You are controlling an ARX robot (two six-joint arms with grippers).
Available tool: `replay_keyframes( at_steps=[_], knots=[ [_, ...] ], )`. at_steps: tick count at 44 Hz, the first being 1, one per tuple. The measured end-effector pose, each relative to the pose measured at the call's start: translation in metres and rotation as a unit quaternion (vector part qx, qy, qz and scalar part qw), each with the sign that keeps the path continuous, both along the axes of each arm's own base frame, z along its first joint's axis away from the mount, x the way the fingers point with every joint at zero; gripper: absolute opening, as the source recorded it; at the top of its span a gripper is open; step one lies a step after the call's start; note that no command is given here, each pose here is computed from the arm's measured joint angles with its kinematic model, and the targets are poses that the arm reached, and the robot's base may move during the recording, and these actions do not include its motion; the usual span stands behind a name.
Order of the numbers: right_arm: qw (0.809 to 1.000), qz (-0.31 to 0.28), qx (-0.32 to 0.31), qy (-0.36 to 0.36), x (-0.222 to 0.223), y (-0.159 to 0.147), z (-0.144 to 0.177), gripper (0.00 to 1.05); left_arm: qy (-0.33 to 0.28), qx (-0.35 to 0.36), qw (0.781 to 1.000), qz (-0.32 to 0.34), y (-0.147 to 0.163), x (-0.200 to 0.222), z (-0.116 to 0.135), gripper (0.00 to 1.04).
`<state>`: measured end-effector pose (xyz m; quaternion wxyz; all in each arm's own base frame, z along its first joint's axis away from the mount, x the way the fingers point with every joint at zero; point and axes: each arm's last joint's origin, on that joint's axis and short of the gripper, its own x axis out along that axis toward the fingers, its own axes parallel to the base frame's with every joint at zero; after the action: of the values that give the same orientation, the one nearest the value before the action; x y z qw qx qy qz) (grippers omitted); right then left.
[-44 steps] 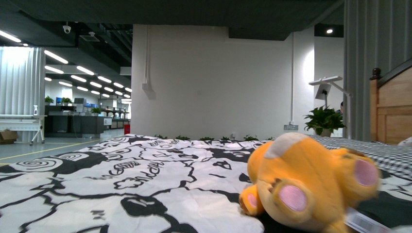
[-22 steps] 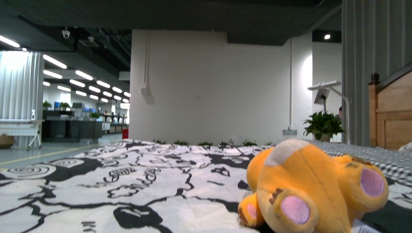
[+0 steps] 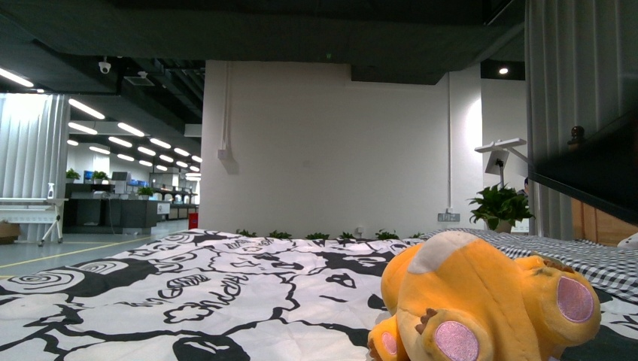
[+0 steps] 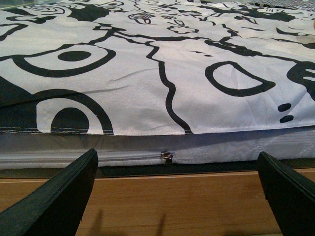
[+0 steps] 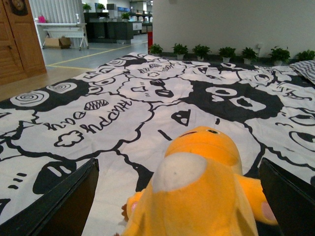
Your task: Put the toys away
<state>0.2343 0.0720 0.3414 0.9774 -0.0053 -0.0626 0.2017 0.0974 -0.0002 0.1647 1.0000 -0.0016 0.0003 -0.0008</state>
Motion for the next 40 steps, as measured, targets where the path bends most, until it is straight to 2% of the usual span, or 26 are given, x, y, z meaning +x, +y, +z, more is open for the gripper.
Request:
replay_keyframes(
  at_steps=[7, 13, 18, 27, 40],
  knots=[
    [0.999, -0.005, -0.035, 0.007, 0.021, 0.026, -0.002, 0.98, 0.0, 0.0, 1.0, 0.0, 0.0, 0.0, 0.0, 0.98],
    [0.996, -0.031, -0.081, 0.02, 0.046, 0.051, -0.013, 0.98, 0.0, 0.0, 1.0, 0.0, 0.0, 0.0, 0.0, 0.98],
    [0.992, -0.056, -0.106, 0.029, 0.06, 0.06, -0.02, 0.98, 0.0, 0.0, 1.0, 0.0, 0.0, 0.0, 0.0, 0.98],
    [0.982, -0.117, -0.142, 0.044, 0.083, 0.061, -0.039, 0.98, 0.0, 0.0, 1.0, 0.0, 0.0, 0.0, 0.0, 0.98],
    [0.972, -0.149, -0.167, 0.072, 0.1, 0.05, -0.07, 0.98, 0.0, 0.0, 1.0, 0.0, 0.0, 0.0, 0.0, 0.98]
  ],
)
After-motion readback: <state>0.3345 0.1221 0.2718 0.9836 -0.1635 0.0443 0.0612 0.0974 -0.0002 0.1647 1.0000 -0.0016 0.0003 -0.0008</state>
